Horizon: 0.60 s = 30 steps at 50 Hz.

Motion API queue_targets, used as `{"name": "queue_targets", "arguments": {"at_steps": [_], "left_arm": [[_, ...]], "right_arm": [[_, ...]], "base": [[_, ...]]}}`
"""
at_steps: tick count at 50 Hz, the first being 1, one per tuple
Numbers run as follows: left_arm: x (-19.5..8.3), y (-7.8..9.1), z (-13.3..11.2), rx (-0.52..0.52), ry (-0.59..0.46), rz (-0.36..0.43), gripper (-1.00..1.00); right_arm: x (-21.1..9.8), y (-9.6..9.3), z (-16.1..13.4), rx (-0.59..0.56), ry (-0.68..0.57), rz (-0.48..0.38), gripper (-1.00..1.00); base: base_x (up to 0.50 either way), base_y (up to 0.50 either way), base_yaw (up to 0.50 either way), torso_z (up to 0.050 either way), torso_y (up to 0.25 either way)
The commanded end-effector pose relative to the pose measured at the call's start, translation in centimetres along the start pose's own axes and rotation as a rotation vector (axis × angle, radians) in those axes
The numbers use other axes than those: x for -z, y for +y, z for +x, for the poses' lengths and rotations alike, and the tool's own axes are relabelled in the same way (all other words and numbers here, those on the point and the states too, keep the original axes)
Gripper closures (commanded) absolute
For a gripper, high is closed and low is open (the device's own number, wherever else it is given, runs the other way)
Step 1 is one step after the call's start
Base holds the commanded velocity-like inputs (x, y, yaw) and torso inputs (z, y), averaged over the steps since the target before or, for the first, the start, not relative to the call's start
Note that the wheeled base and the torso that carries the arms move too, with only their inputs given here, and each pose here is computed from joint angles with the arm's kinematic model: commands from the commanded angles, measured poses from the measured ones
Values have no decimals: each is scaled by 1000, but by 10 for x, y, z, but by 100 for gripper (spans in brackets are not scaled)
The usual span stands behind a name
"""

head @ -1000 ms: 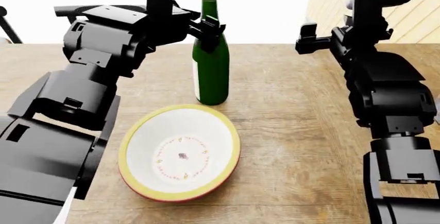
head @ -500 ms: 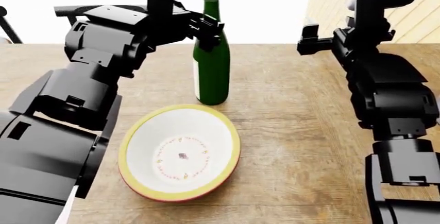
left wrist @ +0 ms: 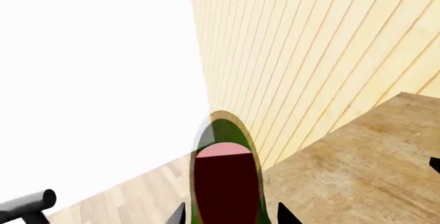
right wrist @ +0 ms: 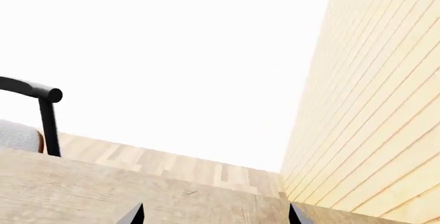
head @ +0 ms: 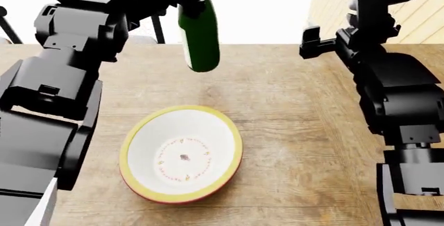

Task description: Pick the bowl and bottle and place them in the sink. Then turn on the water.

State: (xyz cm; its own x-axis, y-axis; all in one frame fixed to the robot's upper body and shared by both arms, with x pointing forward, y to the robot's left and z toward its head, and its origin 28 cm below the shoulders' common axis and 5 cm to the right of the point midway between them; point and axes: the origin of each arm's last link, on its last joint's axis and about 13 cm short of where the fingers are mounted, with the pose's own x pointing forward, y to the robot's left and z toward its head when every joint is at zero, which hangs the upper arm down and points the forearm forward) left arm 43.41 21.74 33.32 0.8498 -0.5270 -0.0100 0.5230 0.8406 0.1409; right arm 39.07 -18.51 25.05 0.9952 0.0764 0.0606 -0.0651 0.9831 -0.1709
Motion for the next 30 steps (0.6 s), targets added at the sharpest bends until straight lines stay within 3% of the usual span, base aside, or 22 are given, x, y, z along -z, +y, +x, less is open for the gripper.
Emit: {"name": "queue_targets", "arguments": {"at_steps": [1, 8, 23, 30], "left_arm": [[-23, 8, -13, -95, -91, -23, 100], [-31, 16, -22, -172, -87, -34, 100], [-36, 27, -36, -264, -84, -41, 100], [-36, 27, -38, -270, -80, -35, 100]], "right_arm": [[-13, 5, -11, -142, -7, -165, -100], [-22, 4, -21, -260, -11, -339, -100], [-33, 10, -46, -647, -68, -887, -100], [-33, 16, -53, -803, -109, -1061, -100]], "base": [[0, 0, 0, 0, 0], [0, 0, 0, 0, 0], [0, 0, 0, 0, 1], [0, 0, 0, 0, 1]]}}
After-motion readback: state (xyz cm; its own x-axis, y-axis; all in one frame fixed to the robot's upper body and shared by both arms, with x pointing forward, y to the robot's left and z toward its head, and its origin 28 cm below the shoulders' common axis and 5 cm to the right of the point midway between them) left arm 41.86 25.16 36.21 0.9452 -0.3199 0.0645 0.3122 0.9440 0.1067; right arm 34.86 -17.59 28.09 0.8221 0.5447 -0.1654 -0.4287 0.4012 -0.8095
